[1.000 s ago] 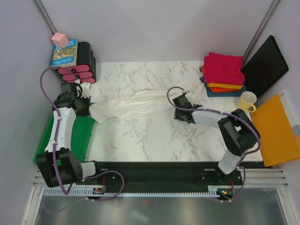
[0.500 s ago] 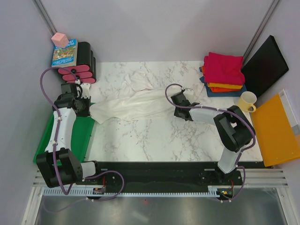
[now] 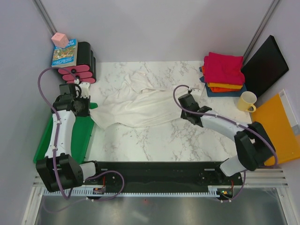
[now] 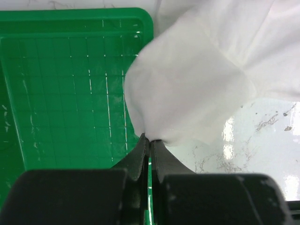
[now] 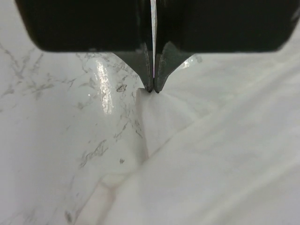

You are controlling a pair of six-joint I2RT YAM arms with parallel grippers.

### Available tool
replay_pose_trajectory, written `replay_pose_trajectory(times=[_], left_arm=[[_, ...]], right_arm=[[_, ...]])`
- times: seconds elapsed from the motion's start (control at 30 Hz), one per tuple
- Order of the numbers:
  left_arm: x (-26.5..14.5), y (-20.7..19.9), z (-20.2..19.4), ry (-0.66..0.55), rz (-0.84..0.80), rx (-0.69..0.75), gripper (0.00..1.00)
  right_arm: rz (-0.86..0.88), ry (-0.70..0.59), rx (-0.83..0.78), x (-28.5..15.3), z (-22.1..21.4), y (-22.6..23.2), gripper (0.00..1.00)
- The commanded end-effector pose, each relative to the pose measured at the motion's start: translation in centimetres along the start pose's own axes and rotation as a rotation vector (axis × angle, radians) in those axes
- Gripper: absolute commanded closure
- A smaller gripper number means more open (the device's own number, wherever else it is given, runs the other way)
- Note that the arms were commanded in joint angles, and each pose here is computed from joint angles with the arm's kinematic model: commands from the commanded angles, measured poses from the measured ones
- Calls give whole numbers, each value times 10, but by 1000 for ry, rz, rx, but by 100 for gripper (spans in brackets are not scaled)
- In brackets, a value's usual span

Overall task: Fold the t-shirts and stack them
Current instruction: Flatten out the tshirt

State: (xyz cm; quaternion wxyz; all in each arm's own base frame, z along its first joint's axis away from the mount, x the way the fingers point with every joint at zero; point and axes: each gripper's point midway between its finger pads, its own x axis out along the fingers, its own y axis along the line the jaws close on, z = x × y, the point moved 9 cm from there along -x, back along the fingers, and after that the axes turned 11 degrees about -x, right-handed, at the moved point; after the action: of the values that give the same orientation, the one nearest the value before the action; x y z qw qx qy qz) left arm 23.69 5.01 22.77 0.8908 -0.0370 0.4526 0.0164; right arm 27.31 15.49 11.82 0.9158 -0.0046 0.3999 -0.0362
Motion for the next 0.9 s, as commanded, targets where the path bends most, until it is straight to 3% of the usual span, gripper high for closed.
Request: replay_pose_trajectory(times=[0.0, 0.2, 0.47, 0.6, 0.87], left_arm=[[-44, -9, 36, -212, -49, -11, 98], [-114, -26, 57, -434, -131, -29, 98], [-216, -39, 63, -753, -117, -24, 98], [-272, -48, 48, -926, -113, -10, 98], [-374, -63, 28, -1221, -120, 17, 98]], right_arm=[[12, -278, -9, -73, 83, -12, 100], [42, -515, 5, -165, 141, -39, 100], [76, -772, -7, -282, 179, -86, 100], [114, -905, 29, -340, 194, -108, 100], [96, -1070, 106, -415, 208, -145, 100]])
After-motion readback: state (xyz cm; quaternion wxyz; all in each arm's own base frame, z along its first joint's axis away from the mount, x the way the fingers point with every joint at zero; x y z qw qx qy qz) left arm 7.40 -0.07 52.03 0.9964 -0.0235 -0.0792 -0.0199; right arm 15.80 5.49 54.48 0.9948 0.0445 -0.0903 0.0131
